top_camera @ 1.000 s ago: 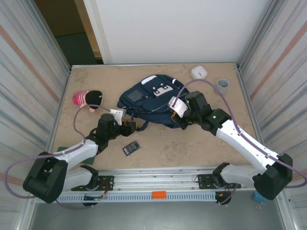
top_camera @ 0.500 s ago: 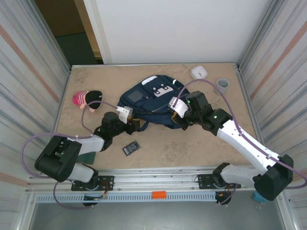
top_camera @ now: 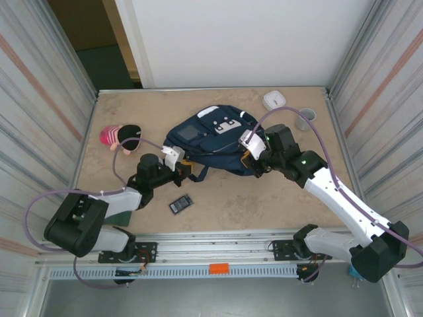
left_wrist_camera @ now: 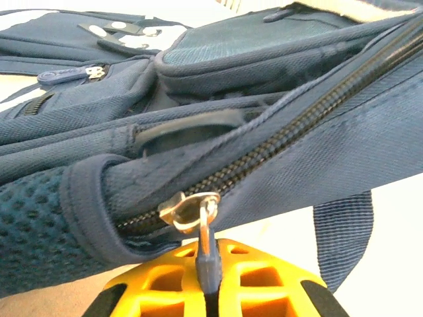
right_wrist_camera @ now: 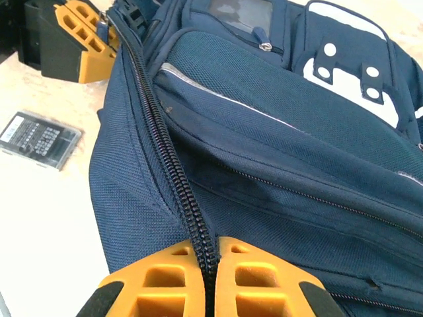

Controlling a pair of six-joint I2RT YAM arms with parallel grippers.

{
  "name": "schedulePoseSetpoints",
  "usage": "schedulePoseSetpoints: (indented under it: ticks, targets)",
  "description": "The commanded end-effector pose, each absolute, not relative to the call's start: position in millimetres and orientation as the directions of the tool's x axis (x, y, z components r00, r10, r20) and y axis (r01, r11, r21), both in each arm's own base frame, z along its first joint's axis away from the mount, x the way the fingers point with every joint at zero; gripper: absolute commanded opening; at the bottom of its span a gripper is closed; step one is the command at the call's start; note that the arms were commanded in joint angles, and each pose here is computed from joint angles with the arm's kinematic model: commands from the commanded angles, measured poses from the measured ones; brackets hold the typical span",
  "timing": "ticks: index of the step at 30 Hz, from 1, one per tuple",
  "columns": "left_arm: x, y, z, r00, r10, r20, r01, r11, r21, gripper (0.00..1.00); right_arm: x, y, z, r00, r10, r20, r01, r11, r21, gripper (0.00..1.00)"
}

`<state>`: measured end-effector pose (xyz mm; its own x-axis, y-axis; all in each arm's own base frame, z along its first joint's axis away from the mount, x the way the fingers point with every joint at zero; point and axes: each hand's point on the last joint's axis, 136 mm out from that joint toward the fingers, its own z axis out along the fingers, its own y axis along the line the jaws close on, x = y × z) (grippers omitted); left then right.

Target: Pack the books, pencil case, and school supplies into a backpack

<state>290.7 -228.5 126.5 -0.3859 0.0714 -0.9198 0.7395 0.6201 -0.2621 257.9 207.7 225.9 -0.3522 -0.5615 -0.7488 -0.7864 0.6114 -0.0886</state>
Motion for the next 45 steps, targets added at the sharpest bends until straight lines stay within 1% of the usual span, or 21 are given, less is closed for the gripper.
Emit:
schedulePoseSetpoints:
  ticks: [1, 5, 10, 15, 17, 18, 19, 22, 24, 26, 28, 31, 34, 36, 39, 43, 45]
  targets:
    - [274, -246, 149, -0.339, 0.083, -0.937, 0.814, 0.525, -0.248, 0.0, 271, 217, 253, -0.34, -0.432, -0.835, -0.748, 0.663, -0.038, 0.0]
    - [260, -261, 157, -0.351, 0.116, -0.929, 0.849, 0.458, -0.264, 0.0, 275, 222, 247, -0.379, -0.377, -0.845, -0.722, 0.691, 0.016, 0.0]
    - [234, -285, 168, -0.366, 0.164, -0.916, 0.889, 0.354, -0.292, 0.0, 276, 239, 235, -0.4, -0.339, -0.852, -0.716, 0.695, 0.059, 0.0]
    - [210, -307, 169, -0.394, 0.229, -0.89, 0.901, 0.287, -0.325, 0.0, 277, 262, 221, -0.419, -0.305, -0.855, -0.716, 0.69, 0.104, 0.0]
    - [206, -313, 166, -0.413, 0.245, -0.877, 0.894, 0.294, -0.338, 0.0, 281, 268, 217, -0.433, -0.268, -0.86, -0.708, 0.693, 0.14, 0.0]
    - [206, -313, 163, -0.423, 0.25, -0.871, 0.888, 0.305, -0.344, 0.0, 282, 268, 217, -0.444, -0.249, -0.861, -0.703, 0.693, 0.163, 0.05]
    - [210, -311, 157, -0.445, 0.252, -0.859, 0.872, 0.341, -0.351, 0.0, 283, 267, 218, -0.47, -0.219, -0.855, -0.692, 0.693, 0.202, 0.17]
    - [227, -297, 137, -0.517, 0.243, -0.821, 0.793, 0.496, -0.353, 0.0, 287, 252, 227, -0.61, -0.07, -0.789, -0.613, 0.672, 0.415, 0.59]
    - [234, -287, 125, -0.548, 0.237, -0.802, 0.748, 0.568, -0.343, 0.0, 290, 233, 225, -0.707, 0.031, -0.706, -0.504, 0.679, 0.534, 0.7]
    - [240, -279, 113, -0.58, 0.233, -0.78, 0.704, 0.626, -0.336, 0.0, 295, 209, 213, -0.79, 0.138, -0.597, -0.338, 0.715, 0.612, 0.76]
    - [242, -273, 102, -0.61, 0.239, -0.756, 0.67, 0.664, -0.331, 0.0, 291, 190, 193, -0.859, 0.193, -0.474, -0.205, 0.718, 0.665, 0.76]
    - [243, -272, 90, -0.646, 0.25, -0.722, 0.645, 0.684, -0.34, 0.0, 283, 176, 160, -0.912, 0.242, -0.332, -0.062, 0.717, 0.694, 0.76]
    - [242, -272, 80, -0.671, 0.263, -0.693, 0.631, 0.693, -0.348, 0.0, 276, 173, 134, -0.933, 0.276, -0.232, 0.031, 0.703, 0.711, 0.74]
    - [241, -273, 75, -0.682, 0.271, -0.679, 0.628, 0.692, -0.355, 0.0, 275, 172, 123, -0.932, 0.299, -0.205, 0.068, 0.699, 0.712, 0.72]
    - [239, -275, 71, -0.689, 0.279, -0.669, 0.631, 0.684, -0.365, 0.0, 277, 173, 114, -0.923, 0.328, -0.2, 0.085, 0.681, 0.727, 0.69]
    - [234, -280, 70, -0.689, 0.292, -0.663, 0.648, 0.659, -0.382, 0.0, 277, 179, 100, -0.931, 0.326, -0.166, 0.104, 0.671, 0.734, 0.57]
    - [231, -281, 69, -0.687, 0.306, -0.659, 0.658, 0.646, -0.386, 0.0, 274, 183, 95, -0.936, 0.315, -0.154, 0.108, 0.678, 0.727, 0.53]
